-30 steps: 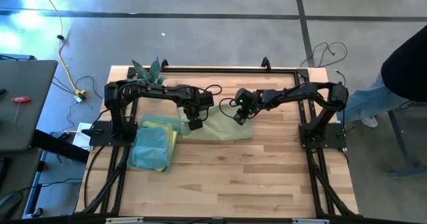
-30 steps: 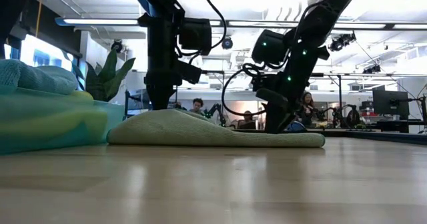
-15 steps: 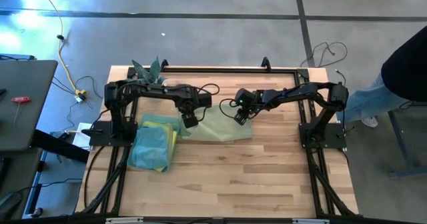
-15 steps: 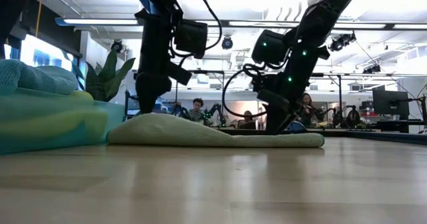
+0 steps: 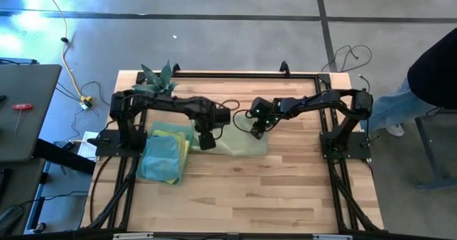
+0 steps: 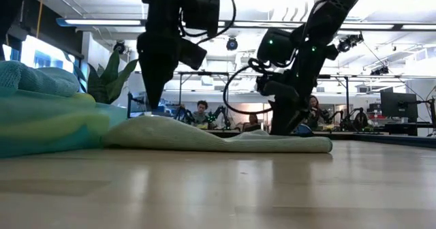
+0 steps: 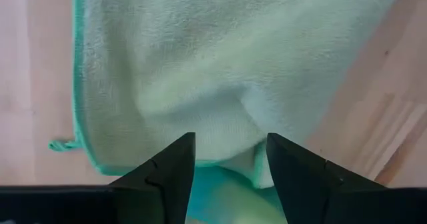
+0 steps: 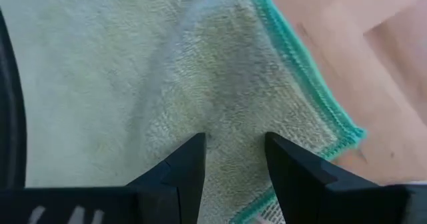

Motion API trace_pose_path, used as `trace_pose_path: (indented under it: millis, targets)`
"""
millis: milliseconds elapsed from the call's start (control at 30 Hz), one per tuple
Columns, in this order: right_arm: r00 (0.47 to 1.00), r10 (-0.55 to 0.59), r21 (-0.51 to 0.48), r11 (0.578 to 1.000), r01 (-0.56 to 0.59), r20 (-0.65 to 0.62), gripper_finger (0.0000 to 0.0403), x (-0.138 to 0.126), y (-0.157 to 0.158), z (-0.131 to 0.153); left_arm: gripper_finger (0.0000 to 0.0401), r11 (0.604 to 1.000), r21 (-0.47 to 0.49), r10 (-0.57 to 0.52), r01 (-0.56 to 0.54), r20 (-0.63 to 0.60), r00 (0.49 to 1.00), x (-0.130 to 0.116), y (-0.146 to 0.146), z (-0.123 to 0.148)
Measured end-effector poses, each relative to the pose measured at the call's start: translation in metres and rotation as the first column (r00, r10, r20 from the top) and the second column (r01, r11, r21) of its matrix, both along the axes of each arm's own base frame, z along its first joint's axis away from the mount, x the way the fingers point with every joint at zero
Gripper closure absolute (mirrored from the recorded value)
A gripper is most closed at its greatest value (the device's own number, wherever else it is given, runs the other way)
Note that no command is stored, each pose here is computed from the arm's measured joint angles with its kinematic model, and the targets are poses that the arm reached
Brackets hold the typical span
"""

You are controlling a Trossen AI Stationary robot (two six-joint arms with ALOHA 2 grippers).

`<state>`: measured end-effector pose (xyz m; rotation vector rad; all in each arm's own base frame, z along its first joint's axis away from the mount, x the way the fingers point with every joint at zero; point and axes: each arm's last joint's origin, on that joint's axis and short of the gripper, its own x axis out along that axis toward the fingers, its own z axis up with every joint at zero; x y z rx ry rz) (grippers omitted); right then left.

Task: Fold microfiber towels
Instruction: Fold the green microfiber towel

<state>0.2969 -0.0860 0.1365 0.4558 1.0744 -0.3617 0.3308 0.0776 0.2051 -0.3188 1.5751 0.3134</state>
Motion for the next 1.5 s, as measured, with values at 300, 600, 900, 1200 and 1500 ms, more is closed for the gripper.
trace_pose_path:
  millis: [300,600,900,1200,1500]
  targets:
    - [0.999,-0.028,-0.209,0.978,0.022,-0.025,0.0254,-0.012,0.009,0.031,0.0229,0.993,0.097,-0.069,0.07,-0.015,0.998,0.006,-0.032,0.0]
    - [0.99,0.135,-0.096,0.987,-0.132,0.03,0.0254,-0.002,0.036,0.029,0.0229,0.993,0.096,-0.064,0.065,-0.015,0.998,0.007,-0.046,0.0]
    - [0.945,0.315,-0.145,0.935,-0.325,-0.087,0.0254,0.002,0.072,0.011,0.0229,0.99,0.092,-0.102,0.106,-0.045,0.994,0.006,-0.062,0.0]
    - [0.894,0.354,-0.075,0.919,-0.387,-0.276,0.0254,-0.004,0.075,-0.014,0.0229,0.989,0.088,-0.113,0.119,-0.072,0.991,0.003,-0.074,0.0]
    - [0.807,0.37,-0.018,0.905,-0.425,-0.46,0.0254,-0.033,0.075,-0.001,0.0229,0.985,0.091,-0.139,0.145,-0.063,0.988,0.004,-0.08,0.0]
